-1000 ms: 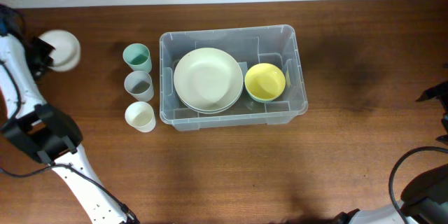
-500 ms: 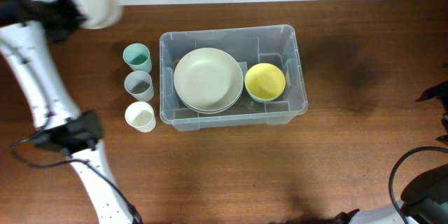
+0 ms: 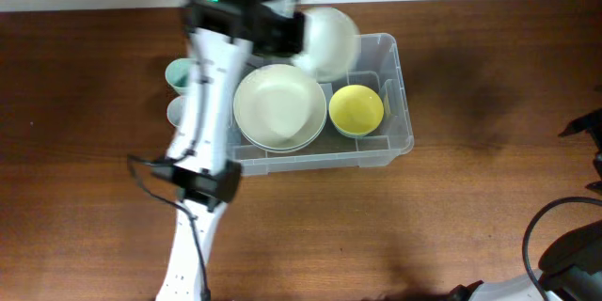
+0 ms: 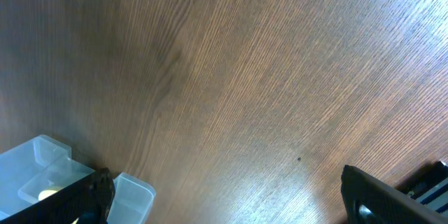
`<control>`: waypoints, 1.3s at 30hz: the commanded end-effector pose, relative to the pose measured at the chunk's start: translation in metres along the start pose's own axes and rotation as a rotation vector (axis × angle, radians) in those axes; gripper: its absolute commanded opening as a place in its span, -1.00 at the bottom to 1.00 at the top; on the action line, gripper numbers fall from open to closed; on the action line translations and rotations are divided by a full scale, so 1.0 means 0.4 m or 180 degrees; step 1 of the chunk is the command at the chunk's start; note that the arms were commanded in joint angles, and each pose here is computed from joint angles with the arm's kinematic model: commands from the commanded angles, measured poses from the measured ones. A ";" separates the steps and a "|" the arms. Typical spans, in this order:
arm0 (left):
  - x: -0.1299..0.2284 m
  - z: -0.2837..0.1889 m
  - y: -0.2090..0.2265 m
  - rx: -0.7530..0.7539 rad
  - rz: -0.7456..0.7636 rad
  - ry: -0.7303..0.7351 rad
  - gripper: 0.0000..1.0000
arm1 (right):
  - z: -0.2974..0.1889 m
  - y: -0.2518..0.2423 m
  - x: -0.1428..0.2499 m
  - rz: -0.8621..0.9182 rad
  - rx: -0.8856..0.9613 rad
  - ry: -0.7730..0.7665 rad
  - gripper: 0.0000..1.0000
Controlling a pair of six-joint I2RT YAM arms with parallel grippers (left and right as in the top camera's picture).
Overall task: Pack container
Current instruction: 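Carry the white bowl over the container's right side, then lower the white bowl onto the yellow bowl and release it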
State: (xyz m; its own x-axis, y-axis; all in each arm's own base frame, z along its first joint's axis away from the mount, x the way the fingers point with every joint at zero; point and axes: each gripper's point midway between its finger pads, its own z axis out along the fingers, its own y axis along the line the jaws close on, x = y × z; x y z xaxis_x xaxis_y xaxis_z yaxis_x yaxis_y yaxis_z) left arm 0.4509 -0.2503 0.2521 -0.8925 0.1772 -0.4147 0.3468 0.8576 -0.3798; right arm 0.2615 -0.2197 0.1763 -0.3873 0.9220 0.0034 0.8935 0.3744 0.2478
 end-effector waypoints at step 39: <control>0.165 0.382 -0.008 -0.0741 0.0243 0.0873 -0.38 | 0.001 -0.005 0.002 0.0035 0.0017 0.0002 0.98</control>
State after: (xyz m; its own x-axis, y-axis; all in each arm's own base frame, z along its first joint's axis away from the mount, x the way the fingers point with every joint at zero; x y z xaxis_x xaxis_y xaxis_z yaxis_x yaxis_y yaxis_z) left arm 0.4327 -0.3177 0.1055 -0.9185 0.3453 -0.1926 0.3758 0.9138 -0.1538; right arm 0.2615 -0.2197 0.1763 -0.3869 0.9221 0.0035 0.8937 0.3741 0.2478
